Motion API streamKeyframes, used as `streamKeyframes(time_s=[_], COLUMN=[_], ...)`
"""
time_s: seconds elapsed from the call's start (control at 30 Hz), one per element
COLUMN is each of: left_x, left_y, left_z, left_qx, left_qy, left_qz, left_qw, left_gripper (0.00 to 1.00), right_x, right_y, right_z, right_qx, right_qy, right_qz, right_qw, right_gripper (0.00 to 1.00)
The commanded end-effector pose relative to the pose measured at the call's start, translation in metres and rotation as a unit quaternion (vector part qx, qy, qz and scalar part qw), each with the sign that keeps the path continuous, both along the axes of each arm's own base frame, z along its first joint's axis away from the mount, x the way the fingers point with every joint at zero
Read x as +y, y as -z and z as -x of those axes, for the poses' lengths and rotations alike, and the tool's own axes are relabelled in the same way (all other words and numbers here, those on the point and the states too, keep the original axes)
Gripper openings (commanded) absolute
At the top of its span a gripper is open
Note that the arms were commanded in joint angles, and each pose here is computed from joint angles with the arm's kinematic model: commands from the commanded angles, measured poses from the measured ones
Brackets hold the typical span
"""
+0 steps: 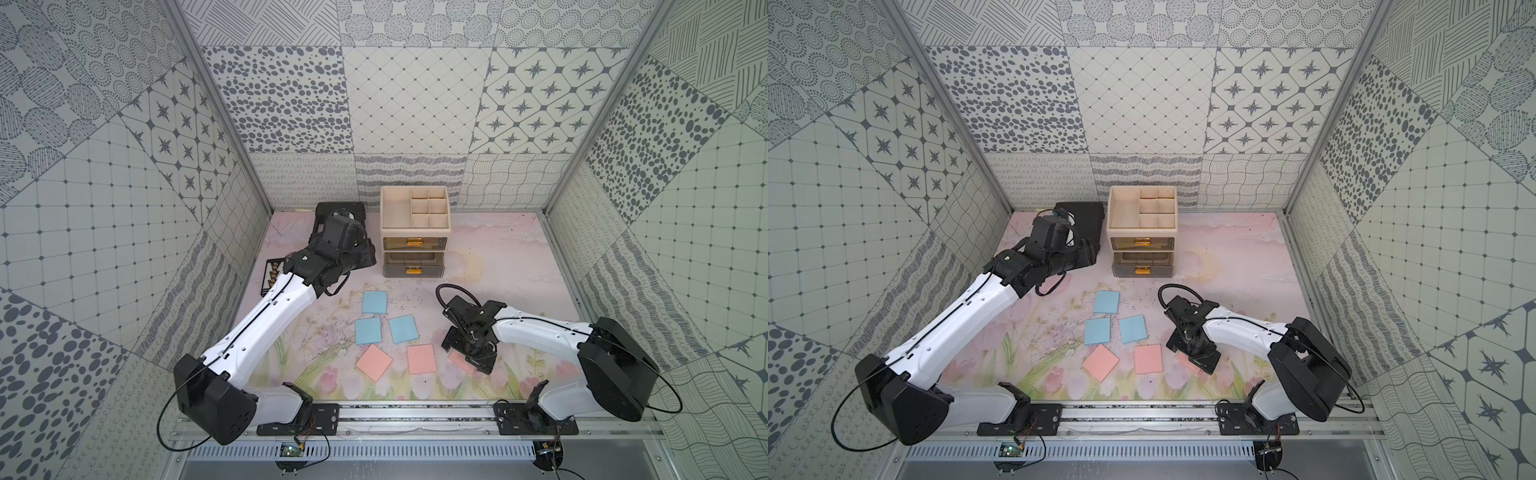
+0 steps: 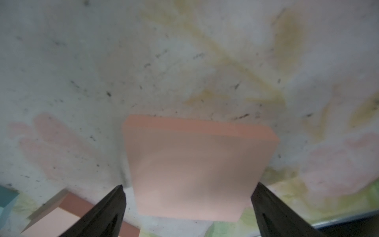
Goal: Please put the sticky notes in the drawer by color
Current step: Pick up the sticky notes from the center of the board.
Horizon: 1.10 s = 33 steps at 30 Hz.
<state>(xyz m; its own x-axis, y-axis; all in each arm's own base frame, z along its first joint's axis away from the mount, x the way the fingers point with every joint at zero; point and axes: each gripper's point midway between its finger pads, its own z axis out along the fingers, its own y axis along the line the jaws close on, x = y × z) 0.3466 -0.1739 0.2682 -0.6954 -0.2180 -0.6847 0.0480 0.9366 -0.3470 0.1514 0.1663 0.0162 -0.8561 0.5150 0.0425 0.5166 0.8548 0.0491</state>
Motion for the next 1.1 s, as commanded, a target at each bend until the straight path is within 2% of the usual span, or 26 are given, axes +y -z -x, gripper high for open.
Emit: streamKeyframes(time_s=[0.0,0.47,0.6,0.8,1.07], left_x=[0.0,0.002,0.002,0.001,-0.001], left_y=[-0.009,-0.007,-0.005,-0.005,-0.001], left_z=[-0.006,-0.005,-0.005,-0.004,-0.004], left_qx=[-0.02,-0.017,-0.015,-0.014,-0.008], left_qy=[0.001,-0.002,-0.002,-0.002,-0.002], left_qz=[-0.003,-0.004,-0.007,-0.001,0.009], left_qw=[1.0,1.0,1.0,1.0,1.0], left_gripper=[0.61,0.61,0.61,0.61,0.61], right_x=[-0.007,-0.012,-0.012,-0.013,-0.006], right_y=[0.008,0.021,0.022,0.016,-0.013], right_z=[0.011,-0.001,0.0,-0.002,-0.017], right_qx=[0.016,0.011,0.009,-0.007,-0.049], right_qy=[0.009,0.005,0.006,0.005,-0.014], right_qz=[0.008,0.01,0.006,0.0,-0.01], right_qw=[1.0,1.0,1.0,1.0,0.999], right_gripper=[0.99,0.99,0.88,0.63,0.61])
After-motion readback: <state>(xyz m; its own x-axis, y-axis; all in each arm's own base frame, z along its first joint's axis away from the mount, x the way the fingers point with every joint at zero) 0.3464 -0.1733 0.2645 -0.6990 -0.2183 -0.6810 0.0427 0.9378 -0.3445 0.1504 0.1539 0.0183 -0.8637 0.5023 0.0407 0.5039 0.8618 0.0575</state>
